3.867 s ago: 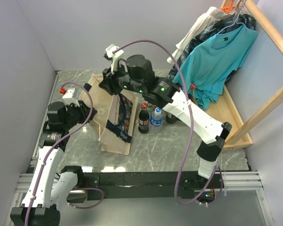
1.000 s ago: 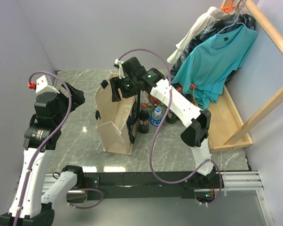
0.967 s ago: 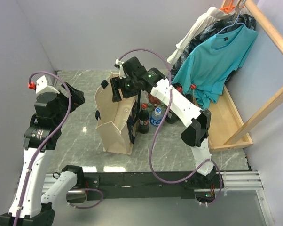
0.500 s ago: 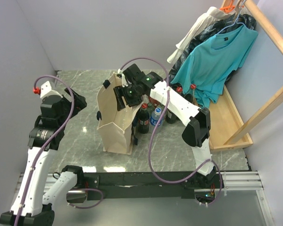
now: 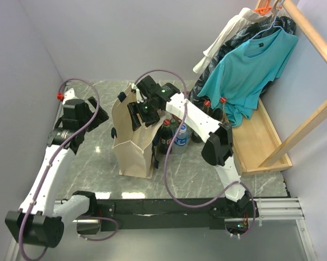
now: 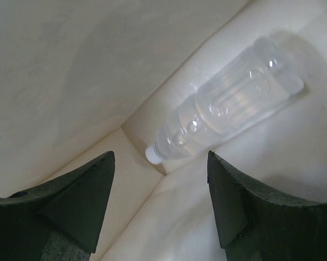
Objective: Take the beverage out of the canvas bag
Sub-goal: Take out the drink from the canvas bag.
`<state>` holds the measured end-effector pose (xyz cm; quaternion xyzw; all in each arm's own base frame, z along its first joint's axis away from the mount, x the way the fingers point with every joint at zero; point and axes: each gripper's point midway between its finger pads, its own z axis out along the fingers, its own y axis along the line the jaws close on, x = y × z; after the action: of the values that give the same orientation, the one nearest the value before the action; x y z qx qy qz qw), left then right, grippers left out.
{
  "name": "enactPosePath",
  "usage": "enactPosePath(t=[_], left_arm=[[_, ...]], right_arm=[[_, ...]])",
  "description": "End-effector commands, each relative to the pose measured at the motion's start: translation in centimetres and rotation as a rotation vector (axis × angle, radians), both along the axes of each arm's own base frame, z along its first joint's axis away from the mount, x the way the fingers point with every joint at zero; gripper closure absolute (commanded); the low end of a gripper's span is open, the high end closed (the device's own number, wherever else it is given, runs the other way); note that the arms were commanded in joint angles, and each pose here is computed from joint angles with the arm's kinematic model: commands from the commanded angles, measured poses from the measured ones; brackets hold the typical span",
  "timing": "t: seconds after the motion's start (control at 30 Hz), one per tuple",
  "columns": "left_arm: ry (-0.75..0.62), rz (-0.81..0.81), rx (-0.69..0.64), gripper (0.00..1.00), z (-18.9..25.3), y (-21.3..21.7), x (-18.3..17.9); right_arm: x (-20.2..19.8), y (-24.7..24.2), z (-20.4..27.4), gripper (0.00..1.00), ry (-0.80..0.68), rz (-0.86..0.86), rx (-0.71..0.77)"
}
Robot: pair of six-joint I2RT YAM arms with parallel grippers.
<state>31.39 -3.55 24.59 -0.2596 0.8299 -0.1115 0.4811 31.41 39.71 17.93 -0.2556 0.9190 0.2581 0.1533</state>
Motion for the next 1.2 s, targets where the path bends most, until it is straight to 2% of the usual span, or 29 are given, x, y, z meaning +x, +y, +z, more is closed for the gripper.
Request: enactPosePath(t=[0.0, 0.2, 0.47, 0.87, 1.1, 1.17], left_arm=[[-0.065, -0.035, 0.012, 0.04, 2.1, -0.6, 1.9], [-0.061, -0.052, 0.074, 0.04, 1.5, 0.0, 3.3], [-0.036, -0.087, 0.005, 0.04, 1.1, 0.1, 4.2], [-0.068, -0.100, 0.026, 0.04, 2.5, 0.9, 4.1], [-0.083, -0.117, 0.036, 0.04, 2.9, 0.9, 3.6], [-0.083, -0.127, 0.041, 0.03, 2.9, 0.9, 3.5]], right_arm=[[-0.2, 0.3, -0.3, 0.25, 0.044, 0.004, -0.025], [-0.5, -0.6, -1.6, 0.25, 0.060, -0.008, -0.080], [-0.3, -0.9, -2.8, 0.22, 0.066, -0.012, -0.129], [-0.5, -1.2, -4.6, 0.20, 0.104, -0.078, -0.174], [-0.3, 0.2, -5.2, 0.12, 0.168, -0.177, -0.138], [0.0, 0.2, -5.2, 0.04, 0.159, -0.189, -0.141]])
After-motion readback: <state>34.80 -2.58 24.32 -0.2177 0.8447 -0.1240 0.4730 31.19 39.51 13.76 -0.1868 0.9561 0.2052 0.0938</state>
